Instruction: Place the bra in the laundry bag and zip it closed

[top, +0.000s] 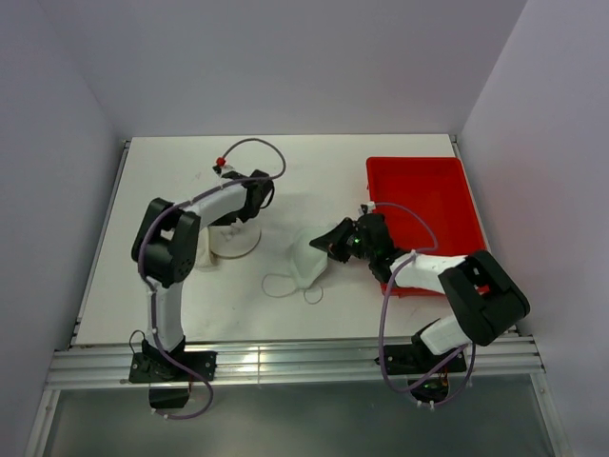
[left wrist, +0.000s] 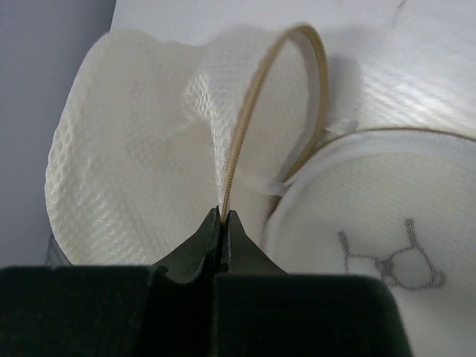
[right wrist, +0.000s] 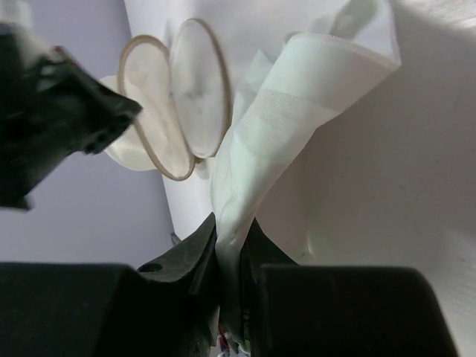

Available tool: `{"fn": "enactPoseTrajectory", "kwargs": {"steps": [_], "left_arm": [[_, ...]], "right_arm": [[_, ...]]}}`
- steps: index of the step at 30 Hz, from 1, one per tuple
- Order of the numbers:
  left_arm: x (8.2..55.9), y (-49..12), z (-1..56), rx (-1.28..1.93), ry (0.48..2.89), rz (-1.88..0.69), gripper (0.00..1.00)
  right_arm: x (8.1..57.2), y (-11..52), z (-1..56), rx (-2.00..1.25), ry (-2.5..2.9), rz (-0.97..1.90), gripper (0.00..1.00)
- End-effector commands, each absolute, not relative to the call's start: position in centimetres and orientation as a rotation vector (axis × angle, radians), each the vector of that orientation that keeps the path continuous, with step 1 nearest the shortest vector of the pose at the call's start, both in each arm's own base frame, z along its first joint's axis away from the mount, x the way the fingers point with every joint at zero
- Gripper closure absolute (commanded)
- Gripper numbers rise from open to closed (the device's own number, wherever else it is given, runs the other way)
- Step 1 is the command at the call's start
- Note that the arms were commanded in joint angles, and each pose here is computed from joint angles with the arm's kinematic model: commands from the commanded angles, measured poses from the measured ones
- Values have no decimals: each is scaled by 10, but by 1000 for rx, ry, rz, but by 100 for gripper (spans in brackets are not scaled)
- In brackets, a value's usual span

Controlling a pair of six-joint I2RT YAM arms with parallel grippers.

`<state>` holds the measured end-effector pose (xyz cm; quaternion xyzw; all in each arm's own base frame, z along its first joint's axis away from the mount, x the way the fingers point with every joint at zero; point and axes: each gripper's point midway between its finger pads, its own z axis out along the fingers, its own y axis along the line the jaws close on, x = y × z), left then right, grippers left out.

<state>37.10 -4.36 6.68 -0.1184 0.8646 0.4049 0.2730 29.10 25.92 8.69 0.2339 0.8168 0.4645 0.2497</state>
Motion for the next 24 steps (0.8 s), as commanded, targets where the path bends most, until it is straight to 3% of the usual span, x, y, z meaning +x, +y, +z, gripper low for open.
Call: {"fn": "enactPoseTrajectory", "kwargs": {"steps": [1,13,24], "left_arm": [[374,-72,150,-356,2248,802,100],[346,-136,208,-233,2259,284,100],[326,-187,220,-126,2267,-103,100]], "right_arm": [[291,262,123,563,2145,1357,100],[271,248,250,369,1946,1398,100],[273,251,274,329,1886,1435,100]]}}
